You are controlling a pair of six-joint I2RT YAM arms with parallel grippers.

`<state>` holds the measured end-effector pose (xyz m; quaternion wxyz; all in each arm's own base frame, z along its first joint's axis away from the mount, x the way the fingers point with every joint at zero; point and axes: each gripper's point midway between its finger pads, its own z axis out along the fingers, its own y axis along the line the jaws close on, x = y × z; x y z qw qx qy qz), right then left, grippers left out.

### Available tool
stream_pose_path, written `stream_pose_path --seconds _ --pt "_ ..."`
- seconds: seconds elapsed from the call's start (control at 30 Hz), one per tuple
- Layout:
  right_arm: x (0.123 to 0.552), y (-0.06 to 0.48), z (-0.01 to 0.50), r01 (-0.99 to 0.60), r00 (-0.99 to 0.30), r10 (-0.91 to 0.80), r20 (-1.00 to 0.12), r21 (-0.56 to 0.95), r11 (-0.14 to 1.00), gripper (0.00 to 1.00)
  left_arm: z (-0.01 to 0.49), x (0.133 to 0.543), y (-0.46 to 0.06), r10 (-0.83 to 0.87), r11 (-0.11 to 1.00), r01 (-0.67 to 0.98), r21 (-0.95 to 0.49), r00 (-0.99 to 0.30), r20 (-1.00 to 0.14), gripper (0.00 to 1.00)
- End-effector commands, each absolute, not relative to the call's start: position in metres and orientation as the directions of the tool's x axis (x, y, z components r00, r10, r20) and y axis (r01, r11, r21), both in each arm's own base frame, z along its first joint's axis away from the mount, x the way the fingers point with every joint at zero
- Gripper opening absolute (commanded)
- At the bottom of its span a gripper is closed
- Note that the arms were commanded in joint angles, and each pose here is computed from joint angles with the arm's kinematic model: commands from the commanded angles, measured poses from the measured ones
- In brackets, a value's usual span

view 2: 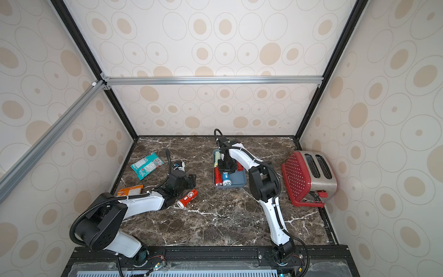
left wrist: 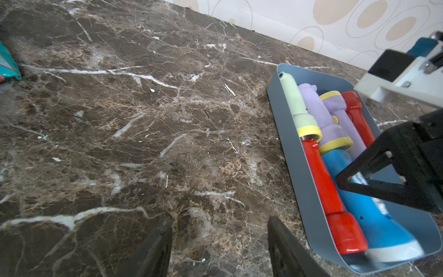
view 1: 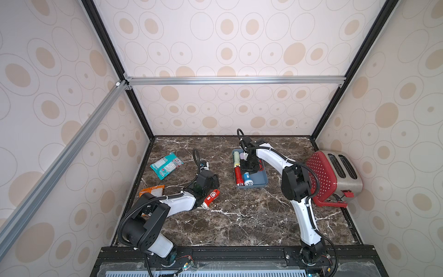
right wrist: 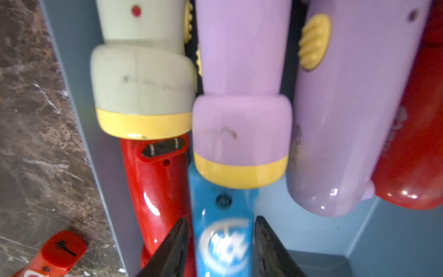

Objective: Put the flashlights into the storage boxes
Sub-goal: Place the flashlight at the storage box.

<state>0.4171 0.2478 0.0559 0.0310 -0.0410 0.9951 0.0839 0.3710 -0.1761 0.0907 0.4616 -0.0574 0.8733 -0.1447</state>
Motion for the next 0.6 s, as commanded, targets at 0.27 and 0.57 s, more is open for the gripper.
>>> stream_pose_path --seconds 0.27,0.57 --pt "0.38 0.236 0.083 -0.086 -0.996 -0.077 -0.052 0.203 0.975 0.55 0.098 0.379 -0.181 -0.233 0.949 0.046 -0.311 -0.56 -0.795 0.63" --pt "0.33 0.173 0.136 -0.119 -0.966 -0.097 -0.241 0.076 0.99 0.55 0.104 0.376 -0.177 -0.203 0.958 0.056 -0.28 -0.555 -0.807 0.64"
